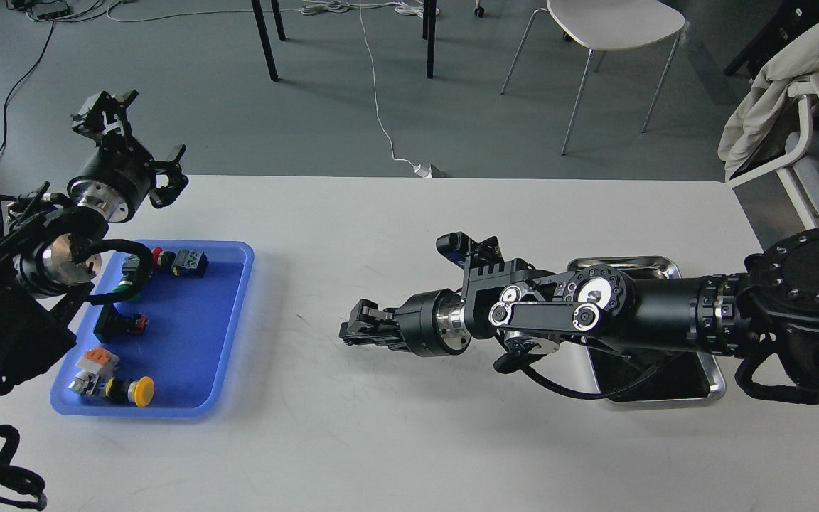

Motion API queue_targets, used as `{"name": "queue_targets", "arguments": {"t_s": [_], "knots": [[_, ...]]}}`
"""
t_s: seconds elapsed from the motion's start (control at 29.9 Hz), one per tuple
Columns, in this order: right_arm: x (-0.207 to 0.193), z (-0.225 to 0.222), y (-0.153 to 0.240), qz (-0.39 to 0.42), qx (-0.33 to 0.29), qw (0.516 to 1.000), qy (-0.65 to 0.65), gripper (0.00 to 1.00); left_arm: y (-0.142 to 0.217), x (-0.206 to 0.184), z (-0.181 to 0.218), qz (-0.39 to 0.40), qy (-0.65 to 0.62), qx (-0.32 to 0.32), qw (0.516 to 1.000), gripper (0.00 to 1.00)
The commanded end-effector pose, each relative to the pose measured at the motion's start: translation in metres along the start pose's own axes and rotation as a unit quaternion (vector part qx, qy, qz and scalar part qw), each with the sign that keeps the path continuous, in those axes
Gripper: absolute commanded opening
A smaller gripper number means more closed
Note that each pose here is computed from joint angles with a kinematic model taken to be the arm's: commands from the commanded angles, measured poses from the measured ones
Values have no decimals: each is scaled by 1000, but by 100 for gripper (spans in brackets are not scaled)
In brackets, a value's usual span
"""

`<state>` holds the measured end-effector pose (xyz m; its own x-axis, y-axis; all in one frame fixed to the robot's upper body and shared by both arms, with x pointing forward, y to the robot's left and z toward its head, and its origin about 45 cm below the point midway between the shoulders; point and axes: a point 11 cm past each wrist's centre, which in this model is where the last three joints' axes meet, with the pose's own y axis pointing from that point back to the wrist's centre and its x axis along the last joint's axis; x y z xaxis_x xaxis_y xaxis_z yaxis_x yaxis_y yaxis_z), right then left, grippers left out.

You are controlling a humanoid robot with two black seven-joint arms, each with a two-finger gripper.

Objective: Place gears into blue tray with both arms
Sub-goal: 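Set the black part on the table centre, open and withdraw right gripper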

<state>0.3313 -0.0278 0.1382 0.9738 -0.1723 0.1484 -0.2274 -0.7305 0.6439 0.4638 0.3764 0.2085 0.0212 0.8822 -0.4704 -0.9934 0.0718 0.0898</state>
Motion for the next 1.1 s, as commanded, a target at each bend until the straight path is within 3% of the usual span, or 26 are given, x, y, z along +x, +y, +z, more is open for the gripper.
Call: {"name": "queue_targets", "arguments": {"t_s": [0.0, 0.33, 0.43, 0.5, 0.57, 0.84, 1.07], "knots": [[-4, 7, -2, -3, -7, 1000, -5, 6, 0, 1, 2, 0, -1, -2, 1000, 98], [-5, 21, -3, 4, -26, 1000, -13, 13, 0, 1, 0, 1, 0, -1, 1000, 98], [-4, 23, -3, 7, -28, 999, -14, 20, 0, 1, 1, 1, 1, -1, 1000, 98], [-4, 24, -3, 7, -28, 999, -16, 28, 0, 0, 0, 0, 1, -1, 1000, 98], [-4, 24, -3, 8, -28, 999, -18, 45, 0, 0, -1, 0, 2, -1, 1000, 98], [-1, 21, -3, 16, -21, 999, -22, 86, 0, 0, -1, 0, 2, 0, 1000, 98], [19, 3, 0, 42, 3, 999, -29, 94, 0, 0, -2, 1, 1, 1, 1000, 98]]}}
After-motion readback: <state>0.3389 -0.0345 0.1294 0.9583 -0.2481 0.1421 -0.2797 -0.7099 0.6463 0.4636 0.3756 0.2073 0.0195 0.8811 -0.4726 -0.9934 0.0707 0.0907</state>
